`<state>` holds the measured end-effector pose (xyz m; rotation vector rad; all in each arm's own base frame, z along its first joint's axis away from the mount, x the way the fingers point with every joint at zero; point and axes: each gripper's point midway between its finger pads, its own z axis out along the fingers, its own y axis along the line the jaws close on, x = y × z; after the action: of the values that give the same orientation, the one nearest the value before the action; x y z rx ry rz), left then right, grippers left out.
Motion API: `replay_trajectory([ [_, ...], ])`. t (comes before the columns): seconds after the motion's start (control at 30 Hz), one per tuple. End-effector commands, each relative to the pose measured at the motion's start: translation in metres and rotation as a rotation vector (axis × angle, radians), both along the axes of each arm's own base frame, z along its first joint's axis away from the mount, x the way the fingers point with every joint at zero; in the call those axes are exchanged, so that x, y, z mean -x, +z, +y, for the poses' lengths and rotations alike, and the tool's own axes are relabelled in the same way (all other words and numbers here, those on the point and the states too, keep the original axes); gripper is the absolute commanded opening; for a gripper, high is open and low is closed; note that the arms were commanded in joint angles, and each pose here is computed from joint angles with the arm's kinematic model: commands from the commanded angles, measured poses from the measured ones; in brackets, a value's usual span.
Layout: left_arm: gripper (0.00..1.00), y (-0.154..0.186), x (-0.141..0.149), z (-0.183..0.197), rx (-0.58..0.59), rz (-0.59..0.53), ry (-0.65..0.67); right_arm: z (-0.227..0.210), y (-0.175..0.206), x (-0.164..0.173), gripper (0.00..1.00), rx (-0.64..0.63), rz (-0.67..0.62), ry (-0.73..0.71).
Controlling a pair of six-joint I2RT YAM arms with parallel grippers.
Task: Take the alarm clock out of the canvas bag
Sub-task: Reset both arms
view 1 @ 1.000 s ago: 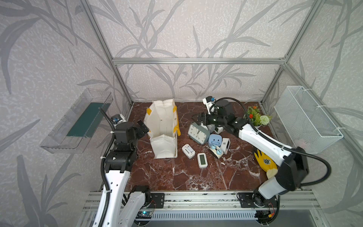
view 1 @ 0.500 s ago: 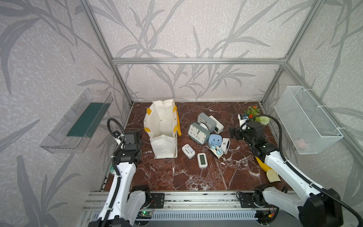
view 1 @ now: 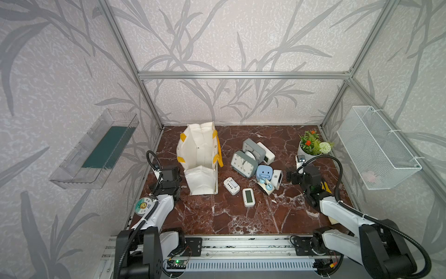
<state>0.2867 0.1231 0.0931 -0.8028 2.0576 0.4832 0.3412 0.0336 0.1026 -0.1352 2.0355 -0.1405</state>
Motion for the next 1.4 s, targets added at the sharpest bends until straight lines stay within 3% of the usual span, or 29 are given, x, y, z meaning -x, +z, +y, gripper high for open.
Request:
replay_trajectory([
  [0.0,0.99,0.017,-0.026,-0.001,-0.035,-0.128,-0.05,-0.01,0.024,-0.016,0.98,-0.001,-0.151,-0.05],
  [0.3,0.99,0.02,-0.065,-0.02,-0.075,-0.194,-0.214,-0.01,0.009,-0.044,0.98,-0.005,-0.165,-0.054],
  [0.77,0.99,0.014,-0.095,-0.055,-0.115,-0.288,-0.415,-0.006,-0.009,-0.052,1.0,-0.005,-0.128,-0.033],
  [1.37,0.99,0.006,-0.099,-0.06,-0.141,-0.286,-0.432,-0.006,-0.009,-0.053,0.99,-0.008,-0.129,-0.033],
])
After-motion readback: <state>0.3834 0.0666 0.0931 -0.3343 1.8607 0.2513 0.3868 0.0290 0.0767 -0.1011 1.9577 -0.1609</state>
